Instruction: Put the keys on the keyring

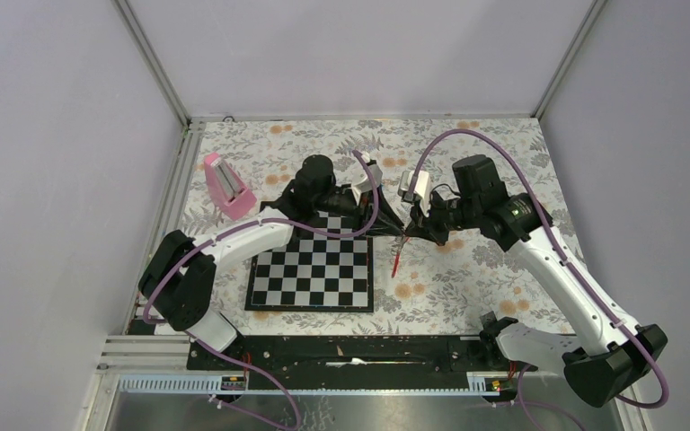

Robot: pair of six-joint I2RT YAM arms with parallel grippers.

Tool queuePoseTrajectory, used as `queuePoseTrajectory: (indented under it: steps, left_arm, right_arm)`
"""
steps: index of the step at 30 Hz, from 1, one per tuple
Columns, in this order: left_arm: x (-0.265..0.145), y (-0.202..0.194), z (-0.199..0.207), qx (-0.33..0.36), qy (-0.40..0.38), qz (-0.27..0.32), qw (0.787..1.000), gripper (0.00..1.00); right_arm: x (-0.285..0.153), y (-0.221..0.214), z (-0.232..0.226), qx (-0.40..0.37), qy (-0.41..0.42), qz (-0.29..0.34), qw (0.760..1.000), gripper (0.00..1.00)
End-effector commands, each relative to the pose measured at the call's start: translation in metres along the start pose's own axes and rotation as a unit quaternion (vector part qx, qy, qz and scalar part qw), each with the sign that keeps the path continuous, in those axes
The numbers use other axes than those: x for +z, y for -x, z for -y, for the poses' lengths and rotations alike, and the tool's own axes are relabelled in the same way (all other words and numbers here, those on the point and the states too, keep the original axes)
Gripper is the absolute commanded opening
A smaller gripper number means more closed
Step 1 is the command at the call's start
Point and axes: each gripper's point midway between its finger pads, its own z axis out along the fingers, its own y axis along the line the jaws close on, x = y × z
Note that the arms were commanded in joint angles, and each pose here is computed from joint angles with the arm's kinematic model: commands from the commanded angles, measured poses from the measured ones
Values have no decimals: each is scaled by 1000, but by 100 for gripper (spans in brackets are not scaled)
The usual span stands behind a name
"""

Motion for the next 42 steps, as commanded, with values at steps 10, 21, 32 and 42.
queuePoseTrajectory:
  steps: [10, 21, 32, 42]
  left_arm:
    - [2, 25, 10, 39, -22, 30, 999, 0]
    - [-10, 46, 34, 3, -37, 109, 993, 0]
    - [-11, 51, 35, -7, -30, 130, 991, 0]
    - [-11, 48, 35, -10, -33, 128, 991, 0]
  right_arm:
    - [1, 4, 2, 3, -7, 14, 1000, 8]
    - [-14, -7, -2, 0, -41, 48, 998, 47]
    - [-6, -9, -24, 3, 26, 89, 996, 50]
    - [1, -3, -16, 5, 30, 94, 995, 50]
